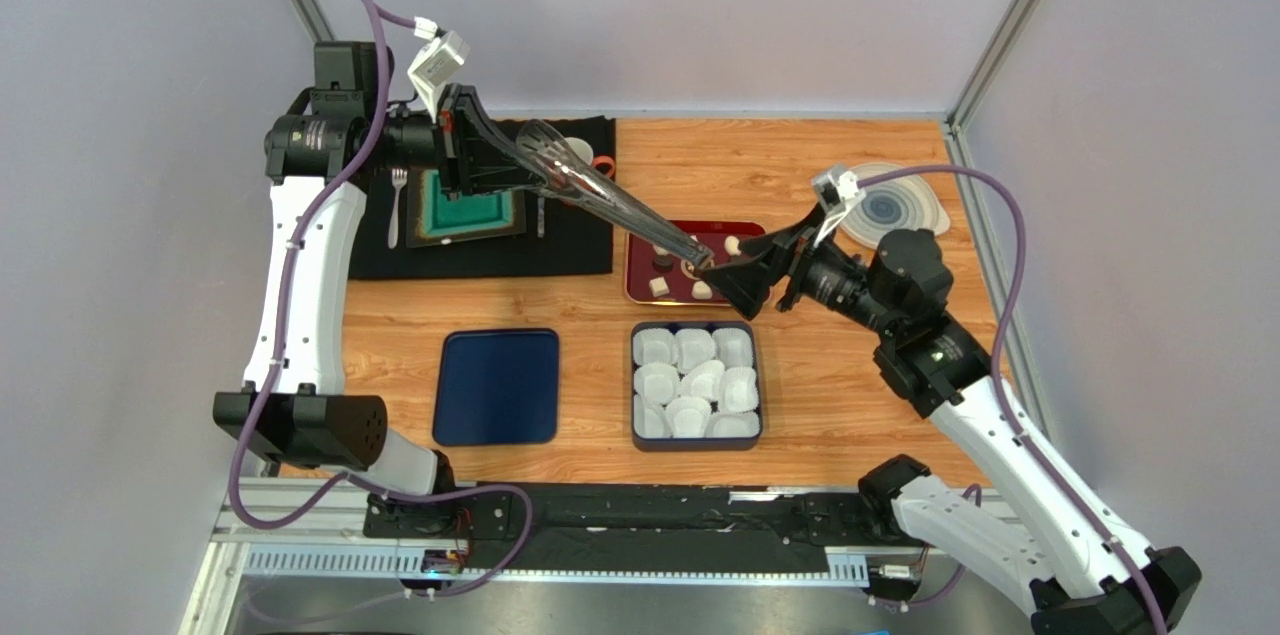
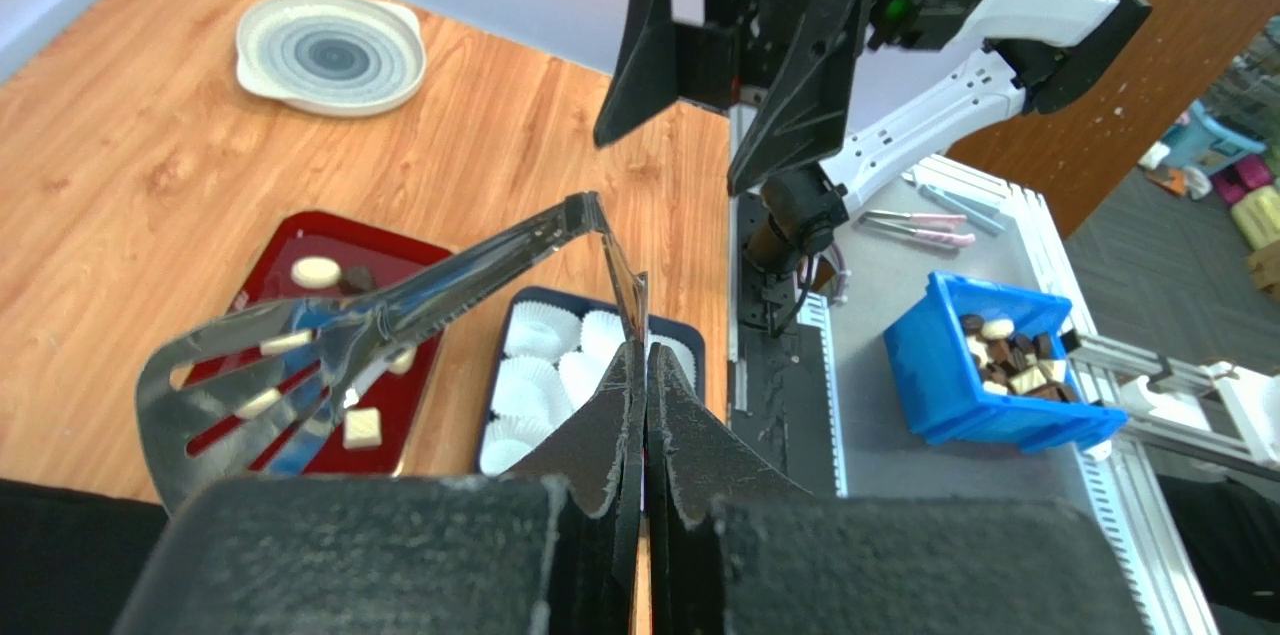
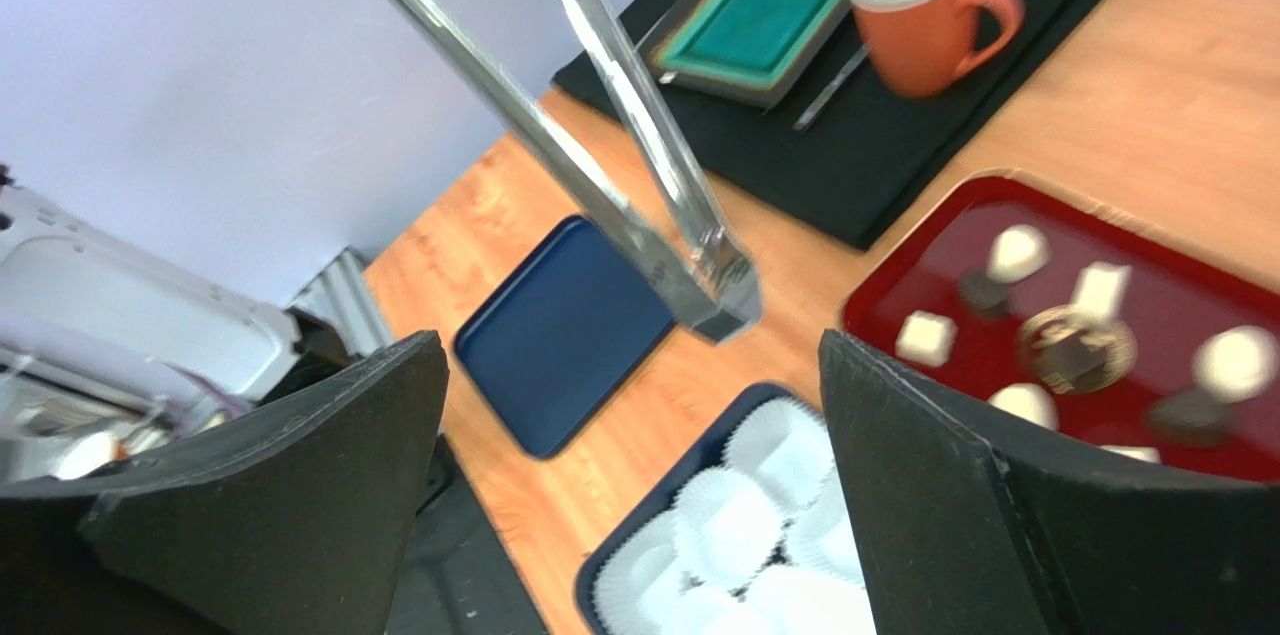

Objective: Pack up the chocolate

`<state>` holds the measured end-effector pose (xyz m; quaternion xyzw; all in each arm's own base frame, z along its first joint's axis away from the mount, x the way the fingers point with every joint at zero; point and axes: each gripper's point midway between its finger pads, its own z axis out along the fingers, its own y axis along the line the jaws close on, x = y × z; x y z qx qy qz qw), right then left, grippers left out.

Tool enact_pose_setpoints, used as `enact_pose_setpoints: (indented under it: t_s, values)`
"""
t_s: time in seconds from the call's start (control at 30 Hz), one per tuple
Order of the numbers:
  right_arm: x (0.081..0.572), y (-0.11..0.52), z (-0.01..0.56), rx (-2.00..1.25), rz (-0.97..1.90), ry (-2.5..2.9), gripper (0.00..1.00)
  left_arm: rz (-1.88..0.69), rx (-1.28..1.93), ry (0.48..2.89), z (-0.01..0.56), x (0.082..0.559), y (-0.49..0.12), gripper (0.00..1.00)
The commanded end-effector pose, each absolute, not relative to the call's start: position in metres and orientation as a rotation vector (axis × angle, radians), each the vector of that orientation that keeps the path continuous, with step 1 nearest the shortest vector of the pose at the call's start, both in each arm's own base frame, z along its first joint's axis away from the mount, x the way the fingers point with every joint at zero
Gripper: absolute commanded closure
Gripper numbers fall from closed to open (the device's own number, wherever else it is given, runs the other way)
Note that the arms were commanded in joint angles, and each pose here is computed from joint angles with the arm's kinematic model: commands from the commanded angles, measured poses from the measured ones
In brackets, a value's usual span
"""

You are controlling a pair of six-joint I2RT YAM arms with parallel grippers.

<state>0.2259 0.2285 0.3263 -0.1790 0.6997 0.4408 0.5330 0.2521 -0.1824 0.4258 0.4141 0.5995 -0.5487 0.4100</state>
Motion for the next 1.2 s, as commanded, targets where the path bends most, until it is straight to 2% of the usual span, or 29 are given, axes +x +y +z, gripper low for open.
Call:
enact_pose_setpoints:
  t_s: [0.0, 0.13, 0.3, 0.47, 0.53, 0.7, 0.97, 1.17]
  values:
    - [0.221, 0.244, 0.331, -0.363, 1.256, 1.569, 0.02, -1.624, 1.105, 1.256, 0.464, 0.209, -0.182, 1.00]
    - [0.228, 0.257, 0.308, -0.332, 1.345, 1.591, 0.02, -1.597, 1.119, 1.235, 0.467, 0.203, -0.181, 1.00]
    - [0.228, 0.270, 0.306, -0.332, 1.423, 1.511, 0.04, -1.582, 1.127, 1.222, 0.469, 0.197, -0.181, 1.00]
    - [0.221, 0.298, 0.313, -0.363, 1.462, 1.408, 0.06, -1.586, 1.113, 1.228, 0.467, 0.206, -0.180, 1.00]
    - [0.221, 0.315, 0.300, -0.370, 1.484, 1.429, 0.07, -1.607, 1.090, 1.248, 0.465, 0.214, -0.180, 1.00]
    - [0.240, 0.336, 0.292, -0.292, 1.524, 1.379, 0.09, -1.599, 1.082, 1.245, 0.469, 0.216, -0.179, 1.00]
    - [0.256, 0.331, 0.328, -0.224, 1.486, 1.228, 0.12, -1.577, 1.051, 1.255, 0.463, 0.212, -0.173, 1.00]
    - [0.254, 0.326, 0.348, -0.215, 1.486, 1.178, 0.22, -1.581, 1.045, 1.257, 0.457, 0.206, -0.173, 1.00]
